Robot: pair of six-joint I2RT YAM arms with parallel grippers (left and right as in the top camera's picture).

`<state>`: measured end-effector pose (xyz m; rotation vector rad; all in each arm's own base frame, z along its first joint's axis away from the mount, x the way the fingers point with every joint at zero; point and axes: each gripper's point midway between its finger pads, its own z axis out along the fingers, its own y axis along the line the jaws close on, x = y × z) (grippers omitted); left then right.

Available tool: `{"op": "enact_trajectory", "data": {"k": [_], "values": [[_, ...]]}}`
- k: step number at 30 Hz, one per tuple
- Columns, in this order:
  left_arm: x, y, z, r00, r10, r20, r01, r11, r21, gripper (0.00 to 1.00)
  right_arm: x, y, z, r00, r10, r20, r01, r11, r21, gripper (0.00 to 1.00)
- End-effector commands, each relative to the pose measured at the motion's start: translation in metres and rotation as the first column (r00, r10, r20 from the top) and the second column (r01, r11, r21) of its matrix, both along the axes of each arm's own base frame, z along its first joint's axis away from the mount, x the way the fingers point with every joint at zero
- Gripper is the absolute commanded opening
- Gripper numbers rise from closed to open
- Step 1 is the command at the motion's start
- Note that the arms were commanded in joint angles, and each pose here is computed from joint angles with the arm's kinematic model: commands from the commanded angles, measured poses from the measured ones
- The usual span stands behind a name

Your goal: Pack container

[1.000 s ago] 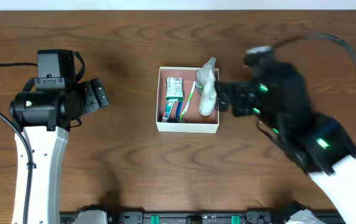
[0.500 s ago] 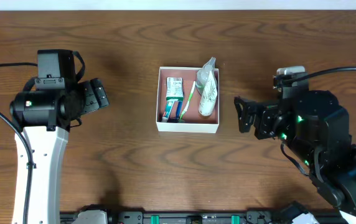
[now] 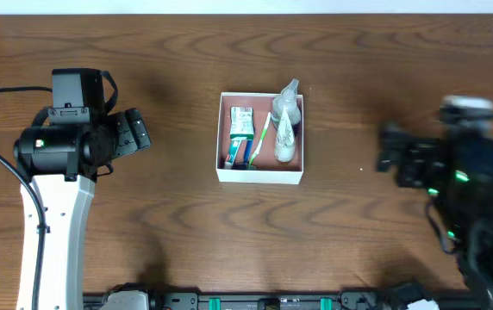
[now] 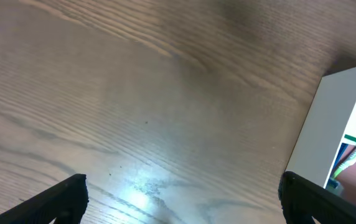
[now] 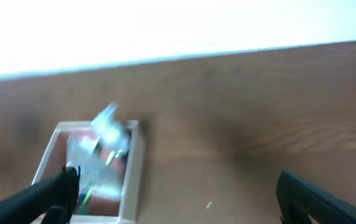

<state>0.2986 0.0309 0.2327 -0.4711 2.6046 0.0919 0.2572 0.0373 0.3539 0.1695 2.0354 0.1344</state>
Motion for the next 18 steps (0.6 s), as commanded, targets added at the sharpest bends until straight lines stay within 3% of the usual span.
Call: {"op": "enact_trajectory", "data": {"k": [1,10,18], "values": [[0.0,0.003,0.002,1.0,0.011,0.004,-0.011,1.0,0.006,0.98,-0.014,-0.033,-0.016,0.994,-0.102,0.027,0.102,0.995,0.002,0.99],[0.0,0.003,0.002,1.0,0.011,0.004,-0.011,1.0,0.007,0.98,-0.043,-0.07,-0.104,0.972,-0.208,0.11,0.214,0.975,-0.052,0.99],[0.0,0.003,0.002,1.0,0.011,0.004,-0.011,1.0,0.006,0.98,-0.055,-0.069,-0.177,0.974,-0.201,0.102,0.206,0.977,-0.045,0.99]]}}
